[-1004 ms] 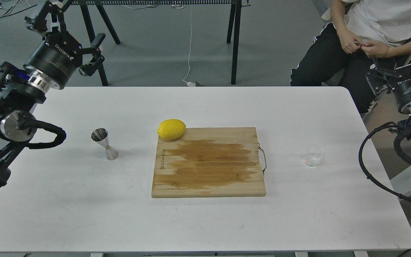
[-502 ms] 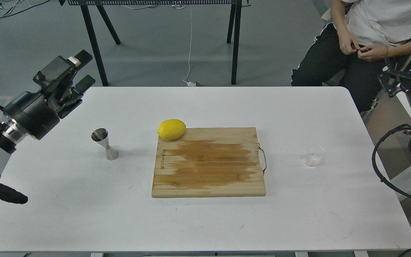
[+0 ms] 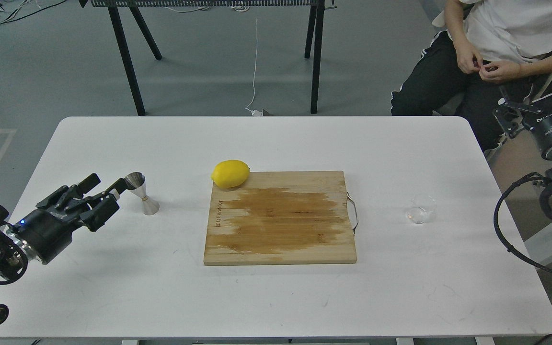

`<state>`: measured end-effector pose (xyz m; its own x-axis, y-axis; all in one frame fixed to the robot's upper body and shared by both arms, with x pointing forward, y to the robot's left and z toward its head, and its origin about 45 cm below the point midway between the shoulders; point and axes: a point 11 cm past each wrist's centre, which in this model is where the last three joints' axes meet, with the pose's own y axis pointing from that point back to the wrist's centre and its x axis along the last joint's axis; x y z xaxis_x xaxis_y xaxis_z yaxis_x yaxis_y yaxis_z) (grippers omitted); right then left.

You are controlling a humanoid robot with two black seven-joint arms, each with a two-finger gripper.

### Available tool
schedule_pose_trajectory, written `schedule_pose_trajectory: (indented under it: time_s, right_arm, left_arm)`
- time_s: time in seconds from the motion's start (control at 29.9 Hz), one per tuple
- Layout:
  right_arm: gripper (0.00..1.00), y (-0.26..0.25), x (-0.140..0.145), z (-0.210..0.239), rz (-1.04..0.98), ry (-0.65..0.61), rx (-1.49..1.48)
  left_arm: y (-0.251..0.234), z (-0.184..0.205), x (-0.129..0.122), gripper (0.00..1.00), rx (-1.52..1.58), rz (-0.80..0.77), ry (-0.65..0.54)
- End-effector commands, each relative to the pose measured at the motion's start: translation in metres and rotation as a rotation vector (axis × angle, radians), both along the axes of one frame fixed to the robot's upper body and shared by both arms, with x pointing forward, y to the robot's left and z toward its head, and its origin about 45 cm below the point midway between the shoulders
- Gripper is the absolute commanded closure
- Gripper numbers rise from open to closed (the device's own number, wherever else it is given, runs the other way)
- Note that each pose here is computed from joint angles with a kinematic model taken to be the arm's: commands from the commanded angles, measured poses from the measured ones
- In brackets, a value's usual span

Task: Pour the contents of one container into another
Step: 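Grasp the metal jigger with the left gripper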

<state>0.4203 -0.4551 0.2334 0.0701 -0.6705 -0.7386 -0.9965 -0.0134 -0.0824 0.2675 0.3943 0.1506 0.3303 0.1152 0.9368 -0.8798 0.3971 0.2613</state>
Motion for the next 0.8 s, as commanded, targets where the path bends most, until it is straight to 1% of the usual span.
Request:
schedule_pose_trajectory:
  time_s: [0.0,0.1,0.2,0.27,0.43,0.57,0.77]
  right_arm:
    - [0.00,-0.002,-0.001,0.000,-0.003,0.001,-0.003]
    - [0.00,-0.002,-0.001,0.000,-0.003,0.001,-0.003]
    - [0.00,-0.002,-0.001,0.000,-0.003,0.001,-0.003]
    - [0.00,-0.002,-0.001,0.000,-0.003,0.001,-0.003]
    - [0.00,0.000,0.000,-0.001,0.000,0.003,-0.001]
    - [0.00,0.002,0.000,-0.001,0.000,0.000,0.004]
    - [0.00,0.001,0.000,-0.001,0.000,-0.001,0.002]
  left_arm:
    - [0.015,-0.041,-0.006,0.21,0.161,-0.010,0.002]
    - [0.025,-0.064,-0.011,0.21,0.228,0.002,0.037]
    - [0.023,-0.078,-0.003,0.21,0.230,0.034,0.047]
    - [0.021,-0.083,0.005,0.21,0.230,0.049,0.045]
    - [0.007,-0.088,0.013,0.21,0.207,0.047,0.038]
    - [-0.006,-0.087,0.028,0.21,0.200,0.038,0.019]
    - [-0.011,-0.099,0.041,0.23,0.236,0.038,0.041]
